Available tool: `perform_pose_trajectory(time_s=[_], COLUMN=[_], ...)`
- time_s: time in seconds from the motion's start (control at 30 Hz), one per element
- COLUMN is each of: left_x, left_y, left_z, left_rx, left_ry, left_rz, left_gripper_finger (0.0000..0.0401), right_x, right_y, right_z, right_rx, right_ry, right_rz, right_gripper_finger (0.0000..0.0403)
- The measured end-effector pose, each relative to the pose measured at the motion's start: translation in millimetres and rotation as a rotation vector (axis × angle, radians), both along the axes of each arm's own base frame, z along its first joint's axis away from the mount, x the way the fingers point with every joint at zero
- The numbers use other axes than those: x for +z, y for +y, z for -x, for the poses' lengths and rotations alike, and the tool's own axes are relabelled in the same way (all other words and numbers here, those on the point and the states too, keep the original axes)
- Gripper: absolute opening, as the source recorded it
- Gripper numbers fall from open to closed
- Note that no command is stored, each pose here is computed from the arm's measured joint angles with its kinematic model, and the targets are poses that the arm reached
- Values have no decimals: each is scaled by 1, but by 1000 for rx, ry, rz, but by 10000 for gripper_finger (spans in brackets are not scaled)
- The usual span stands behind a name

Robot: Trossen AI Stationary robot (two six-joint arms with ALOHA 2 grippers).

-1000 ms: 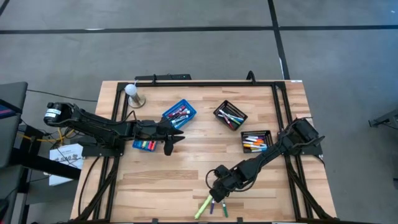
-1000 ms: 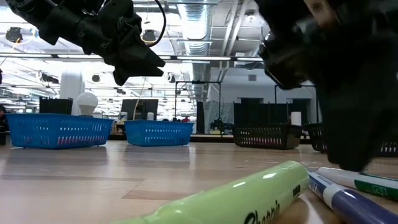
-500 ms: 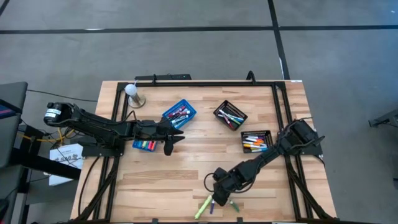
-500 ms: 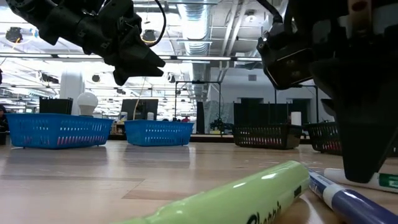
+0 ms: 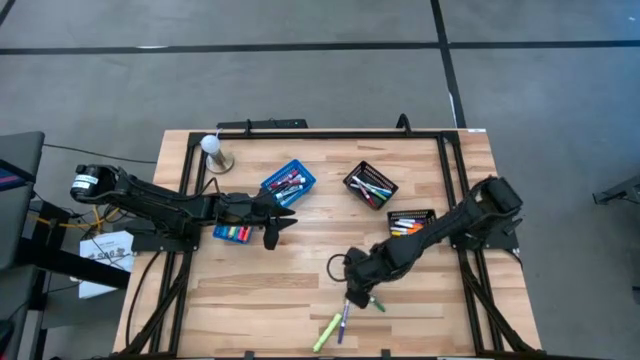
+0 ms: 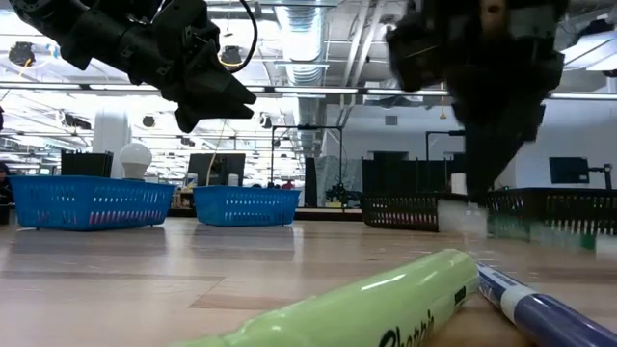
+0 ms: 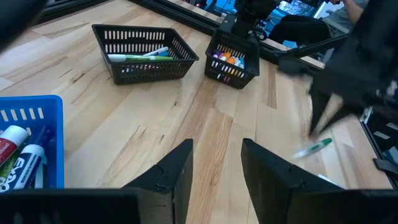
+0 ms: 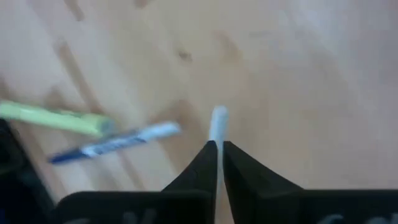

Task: Pick & Place Markers
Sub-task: Put the dark green marker pen into the top black bin

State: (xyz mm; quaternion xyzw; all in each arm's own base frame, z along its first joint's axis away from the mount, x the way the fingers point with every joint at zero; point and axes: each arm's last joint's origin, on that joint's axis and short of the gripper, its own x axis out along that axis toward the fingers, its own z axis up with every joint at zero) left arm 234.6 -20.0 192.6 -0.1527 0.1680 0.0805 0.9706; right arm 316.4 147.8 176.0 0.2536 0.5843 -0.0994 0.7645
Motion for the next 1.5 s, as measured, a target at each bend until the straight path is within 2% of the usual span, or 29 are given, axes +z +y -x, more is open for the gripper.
perform_pose_trajectory(time_s=[0.1, 0.2, 0.27, 0.37, 0.5, 0.6, 0.73, 0.9, 1.07, 1.17, 1.33, 1.43, 1.5], left_x=[0, 0, 0, 0, 0, 0, 0, 0, 0, 0, 0, 0, 0], left_y=[0, 0, 0, 0, 0, 0, 0, 0, 0, 0, 0, 0, 0], left_z=[0, 0, 0, 0, 0, 0, 0, 0, 0, 0, 0, 0, 0], left_rx=[0, 0, 0, 0, 0, 0, 0, 0, 0, 0, 0, 0, 0], left_ry=[0, 0, 0, 0, 1, 0, 1, 0, 0, 0, -1, -4, -4], left_rz=[0, 0, 0, 0, 0, 0, 0, 0, 0, 0, 0, 1, 1], left_gripper_finger=[131, 131, 131, 131, 131, 131, 131, 131, 131, 131, 131, 131, 131], right_x=[21, 38, 44, 44, 32, 18, -10, -36, -52, -57, -53, -37, -24], right_y=[-21, -47, -59, -59, -42, -22, 2, 10, 11, 12, 8, 2, -3], right_z=[8, 15, 16, 16, 19, 21, 25, 24, 21, 20, 17, 15, 11], right_rx=[27, -10, -8, 46, 75, 93, 121, 136, 147, 177, 191, 189, 211], right_ry=[-4, -4, -9, -21, 65, 121, 223, 295, 339, 354, 321, 266, 195], right_rz=[99, 221, 233, 231, 95, 44, 70, 101, 136, 144, 131, 115, 146], right_gripper_finger=[1, 5, 6, 4, 12, 37, 80, 125, 144, 127, 57, 19, 15])
